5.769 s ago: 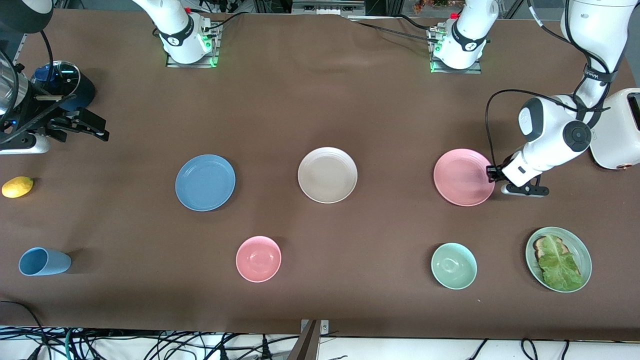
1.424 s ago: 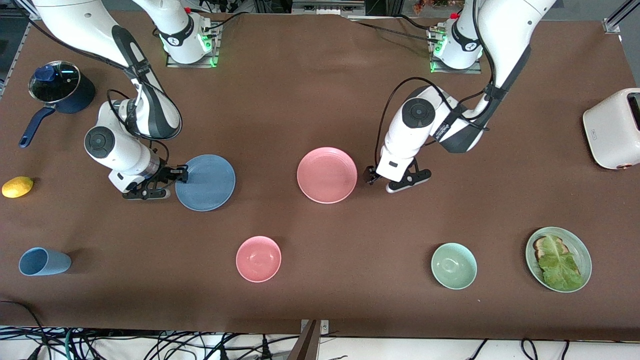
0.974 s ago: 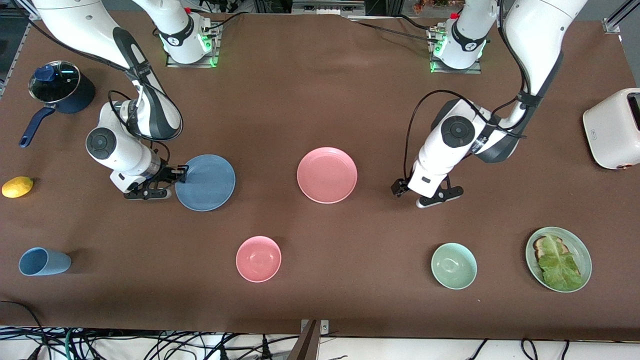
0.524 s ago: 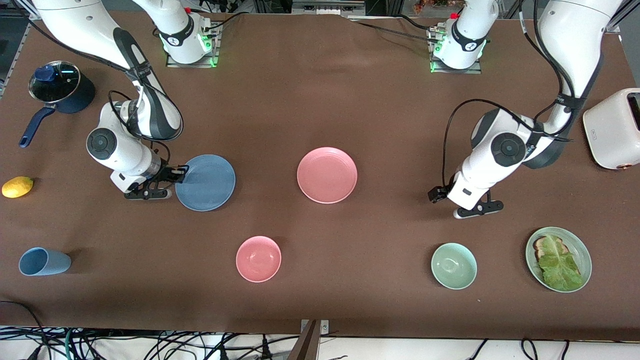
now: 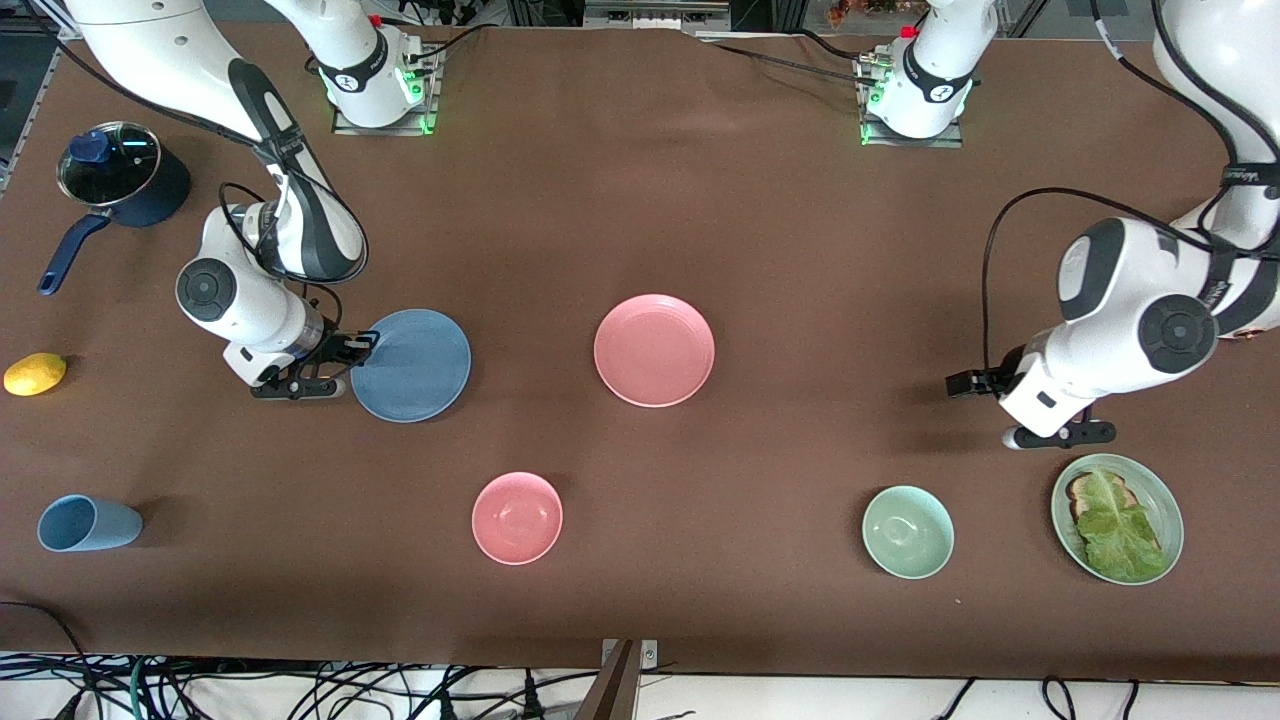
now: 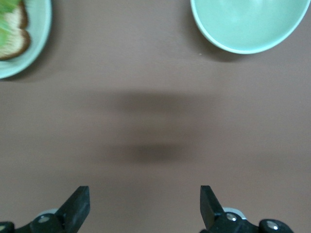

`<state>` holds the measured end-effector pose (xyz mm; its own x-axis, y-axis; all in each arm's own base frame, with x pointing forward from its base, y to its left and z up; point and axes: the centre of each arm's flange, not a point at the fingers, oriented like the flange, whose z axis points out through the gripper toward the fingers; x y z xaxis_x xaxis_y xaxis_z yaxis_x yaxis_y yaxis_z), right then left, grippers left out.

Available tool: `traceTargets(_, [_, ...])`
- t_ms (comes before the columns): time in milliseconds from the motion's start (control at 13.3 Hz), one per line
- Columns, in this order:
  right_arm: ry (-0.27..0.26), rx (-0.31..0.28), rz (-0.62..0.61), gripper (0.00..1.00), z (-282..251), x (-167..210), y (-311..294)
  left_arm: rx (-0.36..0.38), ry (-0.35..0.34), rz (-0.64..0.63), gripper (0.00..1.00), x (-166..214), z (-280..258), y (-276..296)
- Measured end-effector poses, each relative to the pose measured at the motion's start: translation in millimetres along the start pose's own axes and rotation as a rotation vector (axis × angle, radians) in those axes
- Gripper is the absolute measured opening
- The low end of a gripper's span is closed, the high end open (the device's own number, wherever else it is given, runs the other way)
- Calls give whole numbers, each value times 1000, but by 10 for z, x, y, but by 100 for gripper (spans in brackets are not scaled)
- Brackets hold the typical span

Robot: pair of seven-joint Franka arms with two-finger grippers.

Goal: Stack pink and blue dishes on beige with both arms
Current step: 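Release the pink plate with the left gripper while the right gripper grips the blue plate, then carry the blue plate with the right gripper onto the pink plate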

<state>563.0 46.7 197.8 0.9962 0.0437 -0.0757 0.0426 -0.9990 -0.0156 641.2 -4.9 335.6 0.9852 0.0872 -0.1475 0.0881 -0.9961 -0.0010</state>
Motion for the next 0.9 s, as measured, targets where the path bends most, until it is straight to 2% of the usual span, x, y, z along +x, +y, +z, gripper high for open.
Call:
traceTargets(150, [-1, 0, 0, 12, 5, 0, 1, -14, -11, -4, 100, 51, -206, -218])
traceTargets(225, [3, 0, 0, 6, -7, 8, -1, -24, -19, -11, 100, 66, -282, -313])
traceTargets(524, [9, 1, -1, 4, -40, 19, -7, -56, -10, -61, 100, -33, -812, -663])
traceTargets(749, [7, 2, -2, 4, -106, 54, -4, -28, 42, -84, 100, -289, -1407, -666])
traceTargets(899, [-33, 11, 5, 4, -349, 174, -16, -2, 96, -66, 100, -498, -1823, -479])
